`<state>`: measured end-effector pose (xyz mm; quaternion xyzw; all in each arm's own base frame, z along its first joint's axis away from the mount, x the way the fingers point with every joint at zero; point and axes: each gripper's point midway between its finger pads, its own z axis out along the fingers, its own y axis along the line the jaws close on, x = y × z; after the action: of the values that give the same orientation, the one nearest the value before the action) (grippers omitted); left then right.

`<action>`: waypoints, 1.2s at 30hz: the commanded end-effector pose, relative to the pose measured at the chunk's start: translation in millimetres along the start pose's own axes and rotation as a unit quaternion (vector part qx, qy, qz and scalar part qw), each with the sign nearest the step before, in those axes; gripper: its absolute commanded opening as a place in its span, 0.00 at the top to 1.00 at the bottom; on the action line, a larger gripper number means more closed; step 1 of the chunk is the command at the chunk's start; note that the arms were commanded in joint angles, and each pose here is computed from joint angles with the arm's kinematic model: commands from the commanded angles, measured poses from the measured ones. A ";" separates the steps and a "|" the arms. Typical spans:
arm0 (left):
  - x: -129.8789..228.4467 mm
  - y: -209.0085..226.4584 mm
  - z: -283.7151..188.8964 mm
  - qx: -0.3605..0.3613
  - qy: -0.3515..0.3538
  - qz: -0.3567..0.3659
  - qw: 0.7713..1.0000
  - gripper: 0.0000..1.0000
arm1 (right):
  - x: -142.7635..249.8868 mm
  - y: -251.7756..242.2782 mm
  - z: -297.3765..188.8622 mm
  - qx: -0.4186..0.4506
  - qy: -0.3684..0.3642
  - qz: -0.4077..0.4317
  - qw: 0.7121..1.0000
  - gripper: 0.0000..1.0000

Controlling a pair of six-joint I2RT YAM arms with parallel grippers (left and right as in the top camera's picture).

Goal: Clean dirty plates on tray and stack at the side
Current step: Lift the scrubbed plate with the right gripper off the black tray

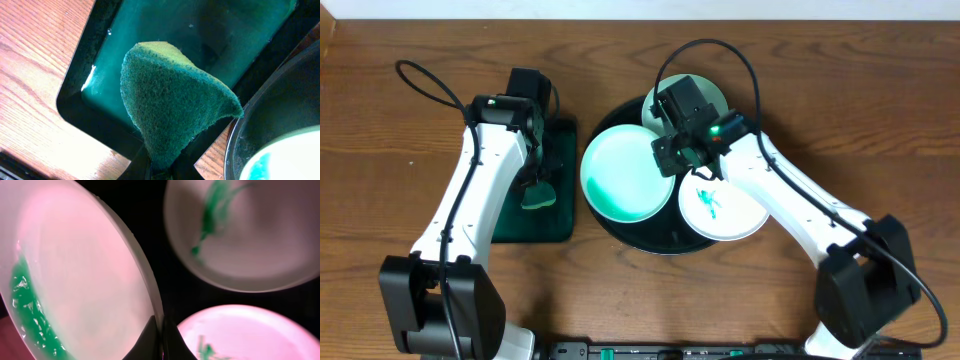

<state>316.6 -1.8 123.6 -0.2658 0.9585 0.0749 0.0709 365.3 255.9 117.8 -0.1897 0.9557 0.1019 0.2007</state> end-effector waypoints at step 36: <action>9.2 2.0 24.6 -0.024 0.031 0.010 0.999 0.93 | -52.1 -54.2 -154.7 0.408 -0.130 -0.251 0.868 0.99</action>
<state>312.9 -1.9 102.1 -0.2631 0.9601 0.0848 0.0417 384.3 183.7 248.4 -0.3012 0.8303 -0.2647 0.3870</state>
